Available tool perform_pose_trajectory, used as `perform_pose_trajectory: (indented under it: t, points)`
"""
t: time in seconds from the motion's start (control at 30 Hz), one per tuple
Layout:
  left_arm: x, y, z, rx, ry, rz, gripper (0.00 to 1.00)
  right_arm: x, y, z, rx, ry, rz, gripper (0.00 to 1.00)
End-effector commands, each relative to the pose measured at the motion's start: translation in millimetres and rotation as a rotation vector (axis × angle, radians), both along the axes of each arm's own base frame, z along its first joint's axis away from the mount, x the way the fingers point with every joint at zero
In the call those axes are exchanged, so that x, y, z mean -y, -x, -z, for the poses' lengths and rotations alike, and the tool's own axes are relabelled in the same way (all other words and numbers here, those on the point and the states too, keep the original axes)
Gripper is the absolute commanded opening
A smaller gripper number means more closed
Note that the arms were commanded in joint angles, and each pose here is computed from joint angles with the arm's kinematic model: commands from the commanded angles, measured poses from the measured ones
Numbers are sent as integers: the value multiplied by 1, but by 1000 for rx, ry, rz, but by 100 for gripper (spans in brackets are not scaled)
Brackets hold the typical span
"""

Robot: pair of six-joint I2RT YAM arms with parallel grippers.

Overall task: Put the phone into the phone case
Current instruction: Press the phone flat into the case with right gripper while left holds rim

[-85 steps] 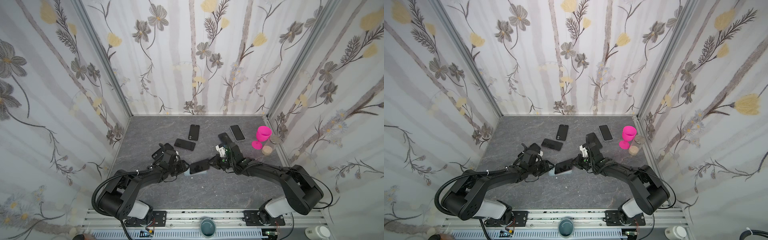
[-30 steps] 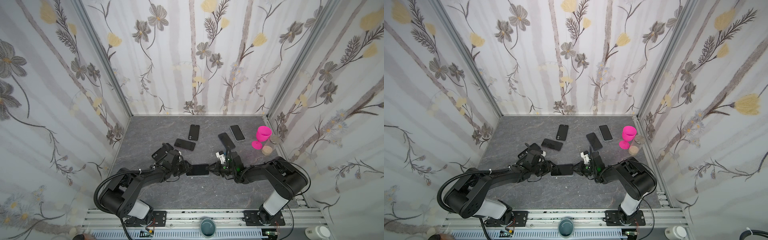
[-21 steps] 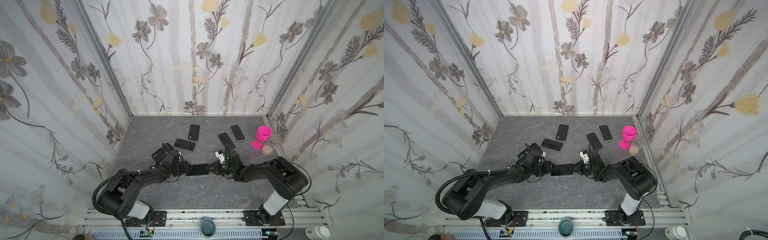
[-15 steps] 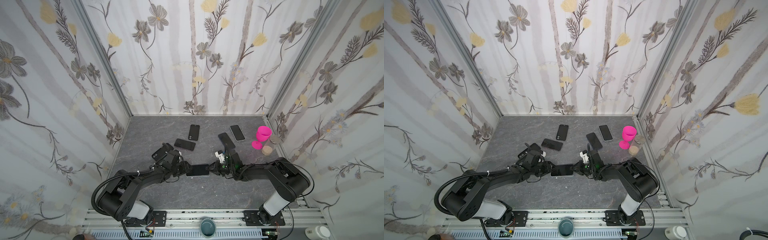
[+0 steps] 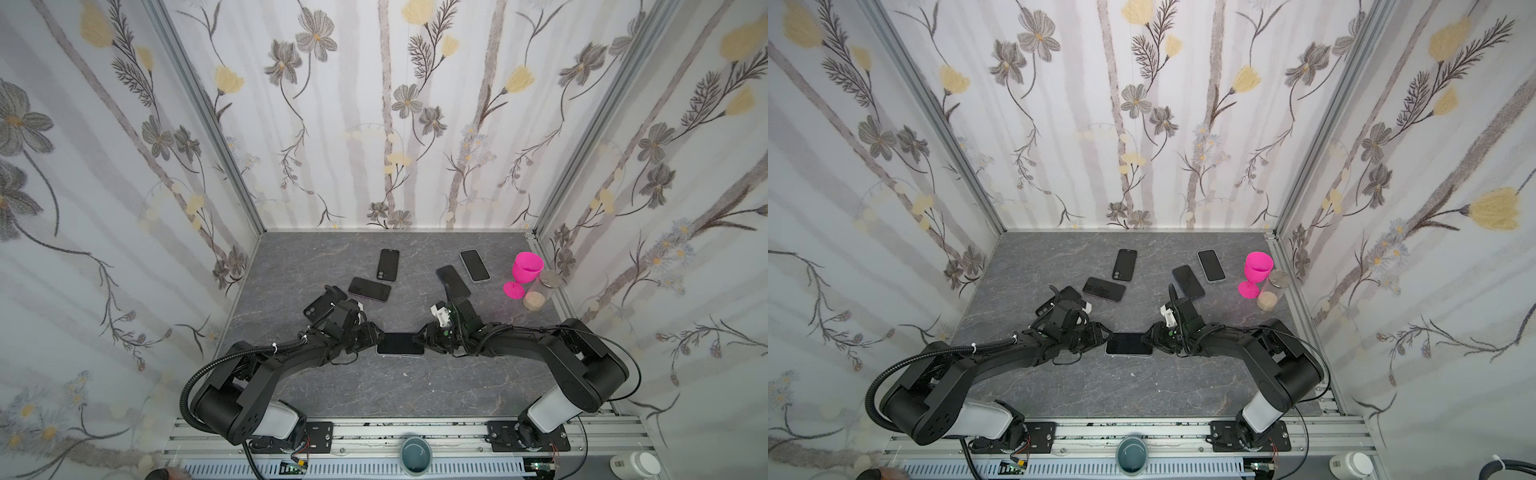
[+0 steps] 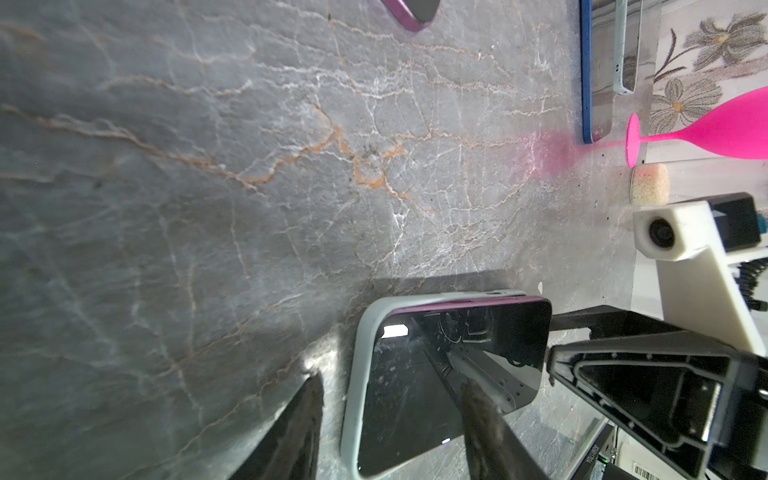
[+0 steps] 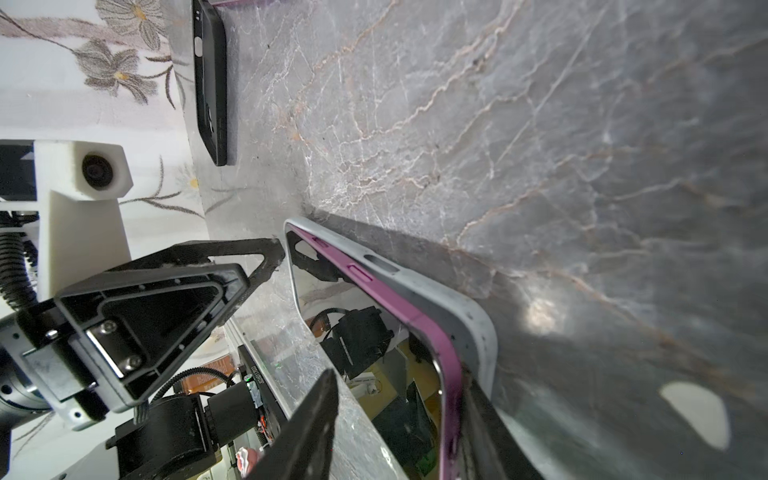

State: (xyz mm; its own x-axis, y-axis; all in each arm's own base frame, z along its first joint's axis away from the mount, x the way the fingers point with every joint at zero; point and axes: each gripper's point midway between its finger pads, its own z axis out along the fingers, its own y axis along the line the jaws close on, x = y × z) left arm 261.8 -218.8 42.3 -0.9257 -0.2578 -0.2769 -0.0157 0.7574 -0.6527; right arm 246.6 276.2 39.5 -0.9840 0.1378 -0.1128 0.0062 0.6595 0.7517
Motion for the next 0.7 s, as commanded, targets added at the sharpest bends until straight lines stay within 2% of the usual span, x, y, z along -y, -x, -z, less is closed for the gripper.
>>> perform_pose_trajectory:
  t: [0.0, 0.23, 0.37, 0.47, 0.67]
  points:
    - [-3, -4, -4, 26, -18, -6, 53, 9, 5, -2, -4, 49, 5, 49]
    - [-5, -5, -6, 37, -34, -2, 53, 17, 9, -11, 3, 97, -2, 54]
    - [-5, -5, -6, 42, -45, 9, 53, 22, 9, -15, 12, 133, -13, 53]
    - [-5, -5, -7, 45, -57, 20, 52, 25, 10, -17, 27, 155, -23, 46]
    - [-4, -2, -4, 31, -65, 44, 48, 34, 14, -9, 32, 211, -44, 22]
